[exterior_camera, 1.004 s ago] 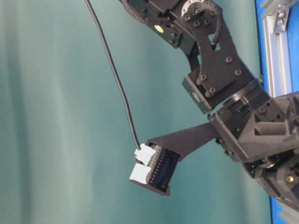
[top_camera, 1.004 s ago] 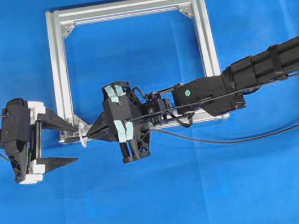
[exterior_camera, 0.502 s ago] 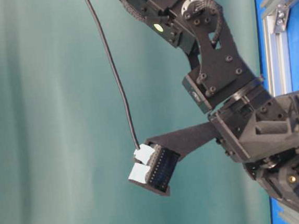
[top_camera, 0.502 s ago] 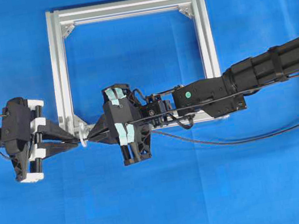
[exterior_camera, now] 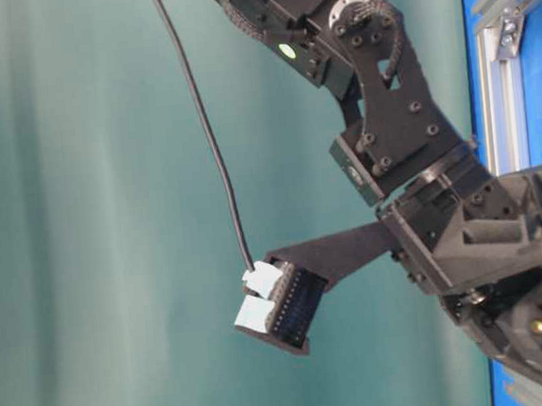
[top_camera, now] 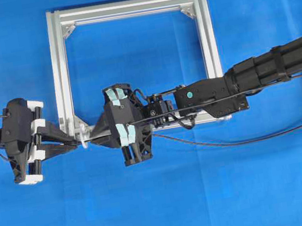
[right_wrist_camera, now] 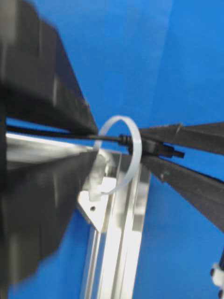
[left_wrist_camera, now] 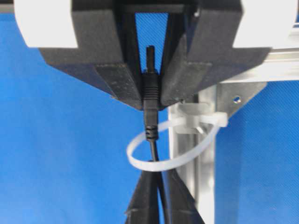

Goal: Insert the wire through the string loop located on the left side.
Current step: 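Close the left gripper on the plug beyond the loop, then open the right gripper and pull the cable left with the left gripper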

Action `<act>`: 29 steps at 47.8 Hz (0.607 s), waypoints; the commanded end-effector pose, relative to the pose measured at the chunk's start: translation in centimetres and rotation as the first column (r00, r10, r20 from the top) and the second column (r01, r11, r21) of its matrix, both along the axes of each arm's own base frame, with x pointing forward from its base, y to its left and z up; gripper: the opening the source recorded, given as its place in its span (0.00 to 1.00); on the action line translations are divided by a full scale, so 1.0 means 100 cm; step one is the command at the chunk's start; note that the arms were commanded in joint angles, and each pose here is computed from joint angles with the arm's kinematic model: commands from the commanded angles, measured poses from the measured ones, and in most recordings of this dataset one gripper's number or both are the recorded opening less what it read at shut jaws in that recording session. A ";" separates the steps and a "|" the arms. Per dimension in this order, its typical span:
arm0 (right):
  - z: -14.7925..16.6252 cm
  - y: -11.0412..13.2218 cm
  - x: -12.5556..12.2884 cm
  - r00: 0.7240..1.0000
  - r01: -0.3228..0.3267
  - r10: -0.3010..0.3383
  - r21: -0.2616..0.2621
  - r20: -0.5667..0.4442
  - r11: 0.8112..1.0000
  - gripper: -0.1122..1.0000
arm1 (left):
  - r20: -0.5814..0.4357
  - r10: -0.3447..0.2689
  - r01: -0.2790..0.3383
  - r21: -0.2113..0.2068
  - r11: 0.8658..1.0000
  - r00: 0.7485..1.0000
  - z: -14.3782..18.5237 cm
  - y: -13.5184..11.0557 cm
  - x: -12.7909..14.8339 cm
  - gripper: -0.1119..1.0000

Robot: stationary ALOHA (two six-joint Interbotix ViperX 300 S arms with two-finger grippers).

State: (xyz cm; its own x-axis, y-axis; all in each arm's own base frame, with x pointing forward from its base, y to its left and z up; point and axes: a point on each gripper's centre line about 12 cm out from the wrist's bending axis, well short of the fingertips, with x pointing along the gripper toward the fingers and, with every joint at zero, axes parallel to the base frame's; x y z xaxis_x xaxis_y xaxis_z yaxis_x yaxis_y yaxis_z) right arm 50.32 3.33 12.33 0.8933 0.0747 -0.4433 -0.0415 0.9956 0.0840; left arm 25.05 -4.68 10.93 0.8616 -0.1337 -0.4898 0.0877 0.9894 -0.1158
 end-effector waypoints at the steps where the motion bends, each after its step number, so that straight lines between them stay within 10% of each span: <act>1: 0.017 -0.001 0.005 0.999 0.004 -0.005 0.005 0.043 1.000 0.51 | 0.027 -0.002 0.002 -0.006 1.000 1.000 0.010 0.000 0.001 0.17; 10: 0.020 0.001 0.002 0.999 -0.001 0.001 0.004 0.044 1.000 0.95 | -0.023 -0.007 0.007 -0.006 1.000 1.000 0.017 0.000 -0.008 0.17; 29: 0.023 0.004 -0.004 0.999 -0.005 0.004 0.008 0.041 1.000 0.93 | -0.146 -0.029 0.025 -0.027 0.999 0.989 0.055 0.004 -0.049 0.17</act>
State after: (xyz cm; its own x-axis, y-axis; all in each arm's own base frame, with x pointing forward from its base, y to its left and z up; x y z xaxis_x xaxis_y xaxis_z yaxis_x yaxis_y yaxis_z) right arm 49.78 3.52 11.82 0.8846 0.0781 -0.4597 -0.0438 0.9954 0.0849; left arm 20.71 -4.32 15.28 0.7717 -0.1614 -0.6152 0.0879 0.9850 -0.1482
